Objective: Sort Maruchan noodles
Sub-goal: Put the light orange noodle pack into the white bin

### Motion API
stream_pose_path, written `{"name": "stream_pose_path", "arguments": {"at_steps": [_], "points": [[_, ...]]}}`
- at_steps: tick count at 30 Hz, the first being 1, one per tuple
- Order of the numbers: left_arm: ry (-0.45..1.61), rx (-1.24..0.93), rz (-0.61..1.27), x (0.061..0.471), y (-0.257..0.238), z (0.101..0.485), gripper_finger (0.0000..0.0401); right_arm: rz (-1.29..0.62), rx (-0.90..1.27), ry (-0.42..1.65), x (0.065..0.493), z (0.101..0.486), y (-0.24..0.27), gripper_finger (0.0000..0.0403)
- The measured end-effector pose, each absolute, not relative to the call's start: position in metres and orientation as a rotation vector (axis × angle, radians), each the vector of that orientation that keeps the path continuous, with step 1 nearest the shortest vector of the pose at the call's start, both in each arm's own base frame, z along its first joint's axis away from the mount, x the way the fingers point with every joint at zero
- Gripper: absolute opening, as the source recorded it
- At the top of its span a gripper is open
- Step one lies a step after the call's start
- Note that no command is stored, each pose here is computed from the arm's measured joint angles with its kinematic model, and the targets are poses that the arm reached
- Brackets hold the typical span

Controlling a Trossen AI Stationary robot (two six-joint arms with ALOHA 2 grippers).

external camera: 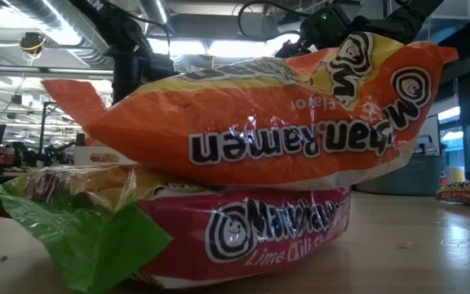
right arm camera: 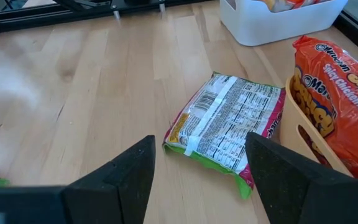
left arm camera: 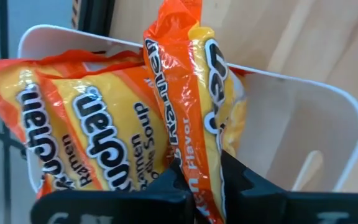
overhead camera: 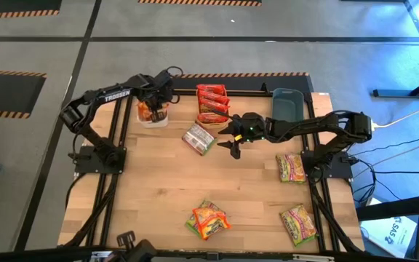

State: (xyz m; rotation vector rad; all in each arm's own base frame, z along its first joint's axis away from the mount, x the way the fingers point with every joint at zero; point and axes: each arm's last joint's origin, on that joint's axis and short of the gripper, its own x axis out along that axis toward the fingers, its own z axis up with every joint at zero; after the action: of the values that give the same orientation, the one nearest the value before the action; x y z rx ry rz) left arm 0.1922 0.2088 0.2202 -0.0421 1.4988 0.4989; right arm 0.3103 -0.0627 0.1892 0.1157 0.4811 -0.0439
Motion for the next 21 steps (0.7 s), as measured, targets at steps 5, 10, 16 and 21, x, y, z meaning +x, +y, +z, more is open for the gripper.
{"name": "stream_pose_path", "arguments": {"at_steps": [5, 10, 16, 21], "points": [[1.497, -0.047, 0.534, 0.192, 0.21, 0.22, 0.0043, -0.044, 0.116, 0.481, 0.31, 0.189, -0.063, 0.0234], [1.493, -0.052, 0.528, 0.192, 0.21, 0.22, 0.0092, -0.044, 0.116, 0.481, 0.31, 0.189, -0.063, 0.0234], [1.505, -0.048, 0.555, 0.192, 0.209, 0.221, 0.0142, -0.029, 0.11, 0.482, 0.311, 0.189, -0.058, 0.0234], [1.483, -0.028, 0.563, 0.192, 0.204, 0.228, 0.0165, -0.006, 0.103, 0.48, 0.313, 0.189, -0.051, 0.0234]]}}
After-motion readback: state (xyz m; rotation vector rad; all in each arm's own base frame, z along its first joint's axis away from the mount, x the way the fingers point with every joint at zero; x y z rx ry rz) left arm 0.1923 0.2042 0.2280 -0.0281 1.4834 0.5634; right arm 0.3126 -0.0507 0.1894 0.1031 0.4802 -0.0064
